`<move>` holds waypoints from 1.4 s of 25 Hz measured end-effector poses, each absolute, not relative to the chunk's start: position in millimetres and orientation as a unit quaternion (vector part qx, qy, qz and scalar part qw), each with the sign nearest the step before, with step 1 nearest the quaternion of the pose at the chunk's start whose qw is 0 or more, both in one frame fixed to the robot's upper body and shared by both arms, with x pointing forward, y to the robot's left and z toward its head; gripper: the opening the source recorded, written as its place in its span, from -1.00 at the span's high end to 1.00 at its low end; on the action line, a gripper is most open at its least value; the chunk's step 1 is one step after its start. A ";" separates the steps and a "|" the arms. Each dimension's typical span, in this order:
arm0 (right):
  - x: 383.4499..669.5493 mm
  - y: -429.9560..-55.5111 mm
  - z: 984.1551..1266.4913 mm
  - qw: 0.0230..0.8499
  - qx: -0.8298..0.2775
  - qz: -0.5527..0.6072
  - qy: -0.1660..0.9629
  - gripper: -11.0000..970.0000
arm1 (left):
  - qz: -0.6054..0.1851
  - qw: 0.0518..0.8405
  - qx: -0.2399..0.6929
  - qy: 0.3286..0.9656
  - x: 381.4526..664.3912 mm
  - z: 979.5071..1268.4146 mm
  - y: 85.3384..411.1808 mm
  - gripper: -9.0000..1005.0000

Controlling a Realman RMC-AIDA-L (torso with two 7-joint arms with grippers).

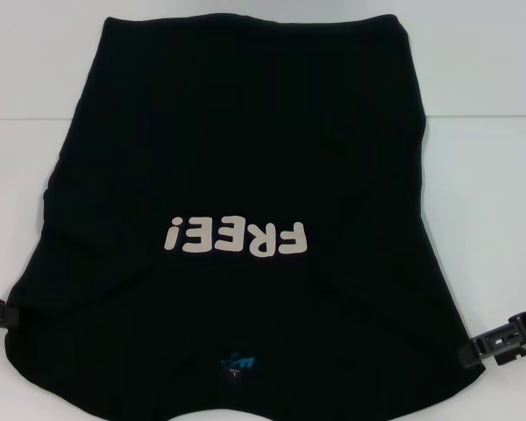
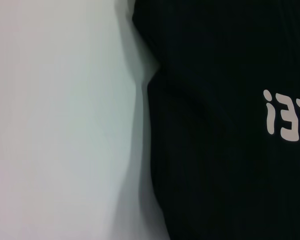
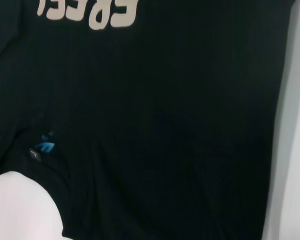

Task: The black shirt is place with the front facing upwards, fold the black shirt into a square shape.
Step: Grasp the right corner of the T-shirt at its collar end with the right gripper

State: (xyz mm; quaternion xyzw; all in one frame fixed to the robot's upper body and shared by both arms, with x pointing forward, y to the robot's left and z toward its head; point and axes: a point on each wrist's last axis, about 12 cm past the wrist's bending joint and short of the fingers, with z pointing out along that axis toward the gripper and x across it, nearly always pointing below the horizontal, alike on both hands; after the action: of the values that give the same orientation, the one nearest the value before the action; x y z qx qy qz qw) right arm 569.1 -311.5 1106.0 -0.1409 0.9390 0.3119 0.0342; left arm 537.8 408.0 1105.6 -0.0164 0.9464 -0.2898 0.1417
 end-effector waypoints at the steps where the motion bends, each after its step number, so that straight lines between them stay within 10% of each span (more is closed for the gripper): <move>1: 569.1 -310.5 1105.6 0.034 -0.142 0.311 0.939 -0.79 | -0.290 0.142 -0.016 0.946 538.0 1105.7 408.0 0.89; 26: 574.1 -280.1 1097.9 0.017 -0.188 0.291 0.938 -0.62 | -0.296 0.139 -0.016 0.945 537.7 1104.8 406.0 0.89; 35: 574.5 -276.1 1095.5 0.009 -0.201 0.274 0.940 -0.25 | -0.299 0.138 -0.016 0.944 537.3 1105.0 405.6 0.89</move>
State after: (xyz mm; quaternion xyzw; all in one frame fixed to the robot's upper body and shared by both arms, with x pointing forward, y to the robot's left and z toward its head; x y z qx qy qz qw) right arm 574.5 -276.1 1095.5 -0.2005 0.9405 0.2742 0.0092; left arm 537.3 405.6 1105.0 -0.0156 0.9441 -0.2990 0.1381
